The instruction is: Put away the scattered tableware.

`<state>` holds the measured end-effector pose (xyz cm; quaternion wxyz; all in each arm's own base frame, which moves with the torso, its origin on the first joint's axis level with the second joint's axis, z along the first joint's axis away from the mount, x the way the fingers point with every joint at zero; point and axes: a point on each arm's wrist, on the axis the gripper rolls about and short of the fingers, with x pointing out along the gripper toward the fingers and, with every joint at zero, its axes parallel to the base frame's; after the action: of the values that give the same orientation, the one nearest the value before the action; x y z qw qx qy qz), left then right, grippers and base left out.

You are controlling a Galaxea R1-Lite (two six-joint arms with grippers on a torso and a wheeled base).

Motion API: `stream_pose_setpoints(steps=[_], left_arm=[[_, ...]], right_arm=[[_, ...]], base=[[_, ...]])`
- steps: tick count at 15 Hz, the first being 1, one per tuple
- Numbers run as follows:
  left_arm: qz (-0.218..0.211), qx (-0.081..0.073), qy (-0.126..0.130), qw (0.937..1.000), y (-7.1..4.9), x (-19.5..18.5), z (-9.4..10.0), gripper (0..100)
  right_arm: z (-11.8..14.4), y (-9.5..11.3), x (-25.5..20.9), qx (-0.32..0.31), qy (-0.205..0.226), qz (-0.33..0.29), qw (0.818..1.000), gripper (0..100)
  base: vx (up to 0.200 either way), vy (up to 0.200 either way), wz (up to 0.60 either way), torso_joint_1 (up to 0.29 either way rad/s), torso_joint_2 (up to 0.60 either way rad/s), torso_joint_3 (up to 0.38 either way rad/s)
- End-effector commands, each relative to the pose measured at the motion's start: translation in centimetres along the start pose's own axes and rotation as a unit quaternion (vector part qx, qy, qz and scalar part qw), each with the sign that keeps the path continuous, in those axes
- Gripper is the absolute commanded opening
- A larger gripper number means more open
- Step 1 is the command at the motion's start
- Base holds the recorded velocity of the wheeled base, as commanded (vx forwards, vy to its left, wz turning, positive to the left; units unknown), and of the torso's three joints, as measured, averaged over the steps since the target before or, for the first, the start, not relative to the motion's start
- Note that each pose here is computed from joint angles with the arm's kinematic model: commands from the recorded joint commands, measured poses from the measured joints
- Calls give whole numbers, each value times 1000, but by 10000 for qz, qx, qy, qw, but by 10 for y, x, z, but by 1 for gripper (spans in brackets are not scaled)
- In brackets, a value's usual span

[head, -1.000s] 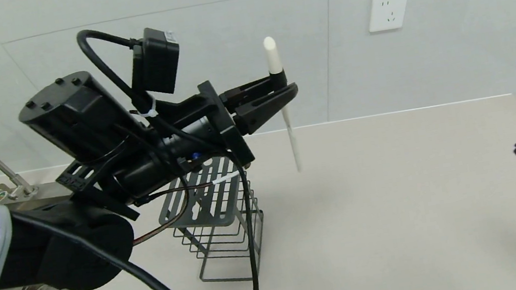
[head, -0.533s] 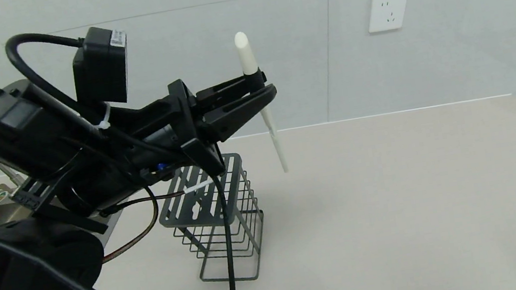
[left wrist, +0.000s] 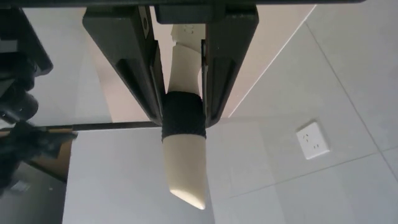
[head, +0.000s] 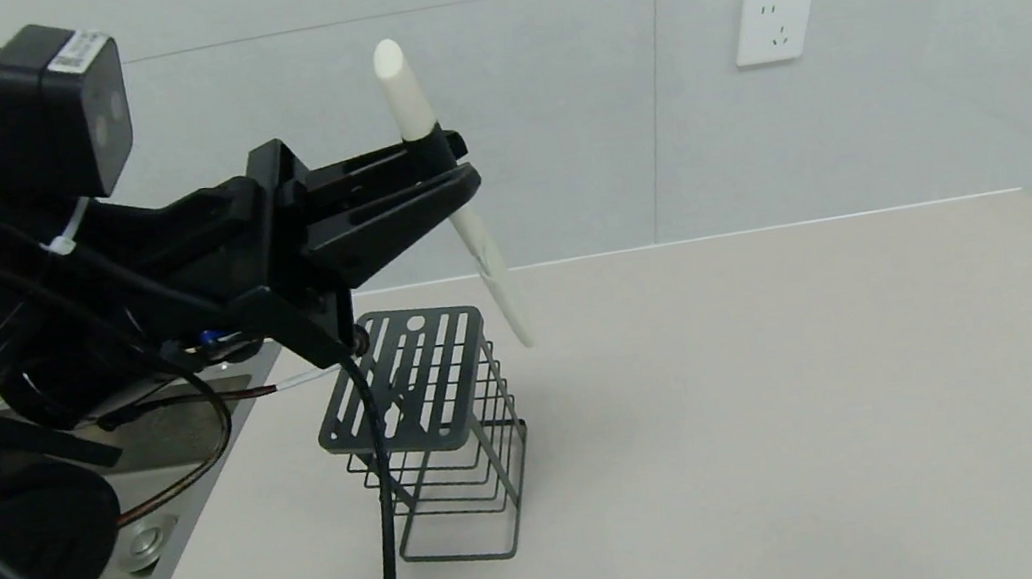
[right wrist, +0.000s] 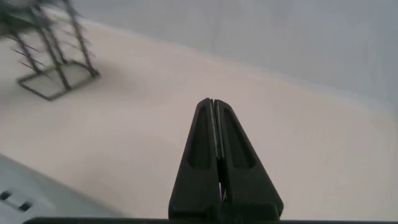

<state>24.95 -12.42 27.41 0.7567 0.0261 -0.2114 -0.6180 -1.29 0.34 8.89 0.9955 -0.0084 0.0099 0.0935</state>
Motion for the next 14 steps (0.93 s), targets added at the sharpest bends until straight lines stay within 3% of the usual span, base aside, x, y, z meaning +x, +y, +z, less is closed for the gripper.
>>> stream_pose_setpoints(steps=[1, 5, 8, 10, 11, 14], left_arm=[[233, 204, 2, 9995, 6, -13, 11, 0], [631, 460, 94, 9969, 16, -34, 19, 0], [639, 616, 136, 9960, 18, -34, 16, 0], [435, 463, 266, 9976, 16, -36, 6, 0], [216, 444, 303, 9983, 15, -37, 4, 0], [89, 405, 331, 9986, 21, -35, -7, 0]], right_arm=[[-8, 1, -10, 264, -370, -431, 9980, 0], [-11, -3, -11, 231, -269, -1313, 9907, 0], [-13, -3, -11, 238, -162, -1352, 9904, 0], [-13, -3, -10, 246, -155, -1352, 9904, 0], [-13, -3, -10, 246, -155, -1352, 9904, 0], [-13, -3, -10, 239, -146, -1352, 9904, 0]], base=[[0, 0, 0, 0, 0, 0], [0, 0, 0, 0, 0, 0], [0, 0, 0, 0, 0, 0], [0, 0, 0, 0, 0, 0], [0, 0, 0, 0, 0, 0], [0, 0, 0, 0, 0, 0]])
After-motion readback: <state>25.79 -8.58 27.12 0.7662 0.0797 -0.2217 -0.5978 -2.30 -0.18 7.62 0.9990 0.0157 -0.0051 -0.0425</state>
